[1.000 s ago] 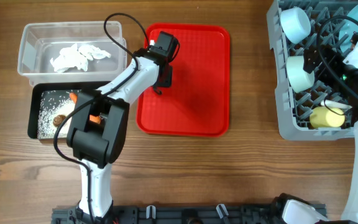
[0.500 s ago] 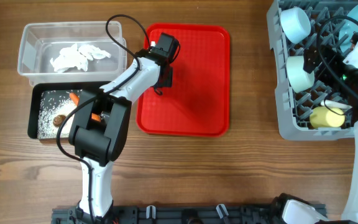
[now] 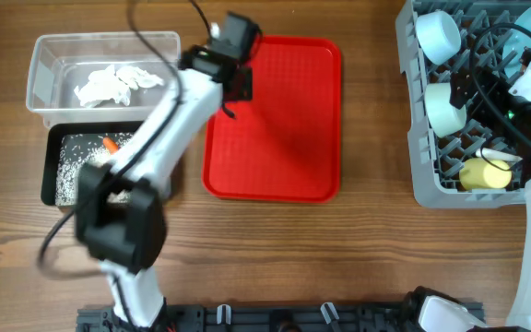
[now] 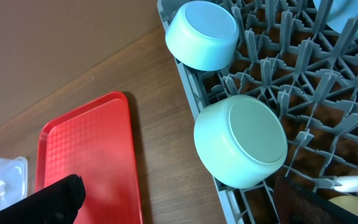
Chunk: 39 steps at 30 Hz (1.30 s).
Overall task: Sort waste into correct bins and load items into the dishwasher rack
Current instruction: 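Grasp the red candy wrapper with the left gripper and lift, then carry the wrapper left and drop it into the clear plastic bin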
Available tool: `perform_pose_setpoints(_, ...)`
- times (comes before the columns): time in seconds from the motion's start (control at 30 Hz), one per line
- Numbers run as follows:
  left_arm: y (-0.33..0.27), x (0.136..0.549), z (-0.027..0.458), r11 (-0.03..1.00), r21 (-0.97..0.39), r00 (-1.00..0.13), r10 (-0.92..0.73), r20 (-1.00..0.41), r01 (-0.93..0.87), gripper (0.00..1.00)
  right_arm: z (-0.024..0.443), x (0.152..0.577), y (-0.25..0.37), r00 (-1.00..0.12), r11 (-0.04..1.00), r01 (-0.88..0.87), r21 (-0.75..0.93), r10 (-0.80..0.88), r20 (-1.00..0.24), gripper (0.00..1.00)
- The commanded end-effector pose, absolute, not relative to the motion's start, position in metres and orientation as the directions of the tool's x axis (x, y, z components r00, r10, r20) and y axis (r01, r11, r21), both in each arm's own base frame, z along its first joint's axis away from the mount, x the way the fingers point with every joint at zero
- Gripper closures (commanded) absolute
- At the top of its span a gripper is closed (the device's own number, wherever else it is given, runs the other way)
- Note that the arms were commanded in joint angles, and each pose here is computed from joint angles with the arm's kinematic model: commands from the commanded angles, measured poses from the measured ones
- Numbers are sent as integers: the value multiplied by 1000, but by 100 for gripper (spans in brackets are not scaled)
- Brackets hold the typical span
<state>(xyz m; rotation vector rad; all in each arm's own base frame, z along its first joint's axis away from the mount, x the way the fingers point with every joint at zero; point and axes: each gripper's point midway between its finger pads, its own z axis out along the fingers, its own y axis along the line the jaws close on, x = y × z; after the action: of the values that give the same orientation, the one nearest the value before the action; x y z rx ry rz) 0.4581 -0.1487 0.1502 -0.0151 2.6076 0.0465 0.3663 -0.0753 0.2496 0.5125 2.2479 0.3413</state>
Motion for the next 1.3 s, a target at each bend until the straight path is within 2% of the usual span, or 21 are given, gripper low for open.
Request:
perform_pose_setpoints(0.0, -102, 470, 211, 990, -8, -771, -117, -626, -144, 96, 249, 368, -79, -607, 883, 266, 386, 465, -645, 0)
perform_pose_setpoints(0.1, -61, 478, 207, 973, 6, -762, -177, -623, -231, 96, 249, 368, -79, -607, 883, 266, 386, 465, -645, 0)
perform_pose_setpoints(0.3, 27, 504, 155, 917, 1, -750, -326, -575, -399, 94, 248, 367, -79, -609, 883, 267, 386, 465, -643, 0)
perform_pose_setpoints(0.33, 34, 507, 147, 913, -15, -749, -344, -567, -408, 87, 248, 367, -79, -609, 883, 267, 386, 465, -643, 0)
perform_pose_setpoints(0.37, 40, 509, 139, 910, -31, -753, -361, -550, -414, 60, 248, 367, -79, -609, 883, 267, 386, 465, -643, 0)
perform_pose_setpoints(0.43, 47, 508, 132, 906, -50, -758, -382, -529, -421, 24, 248, 367, -79, -610, 883, 267, 385, 465, -642, 0)
perform_pose_setpoints(0.47, 51, 507, 132, 903, -55, -757, -390, -525, -427, 13, 248, 367, -79, -612, 884, 267, 384, 464, -641, 0)
perform_pose_setpoints(0.53, 56, 507, 133, 899, -55, -752, -395, -528, -434, 0, 247, 366, -79, -618, 890, 258, 375, 450, -645, 0)
perform_pose_setpoints(0.83, 41, 505, 149, 913, -61, -752, -369, -547, -403, 0, 248, 366, -79, -620, 896, 249, 367, 438, -651, 0)
perform_pose_setpoints(1.0, 12, 484, 210, 935, -92, -724, -325, -609, -342, 0, 262, 363, -66, -627, 936, 125, 330, 333, -705, 0)
perform_pose_setpoints(1.13, -3, 464, 246, 946, -111, -705, -303, -642, -306, 0, 294, 348, -60, -563, 951, 79, 298, 289, -774, 0)
perform_pose_setpoints(1.27, -8, 458, 261, 949, -121, -689, -296, -661, -292, 0, 331, 324, -51, -476, 963, 48, 265, 255, -842, 0)
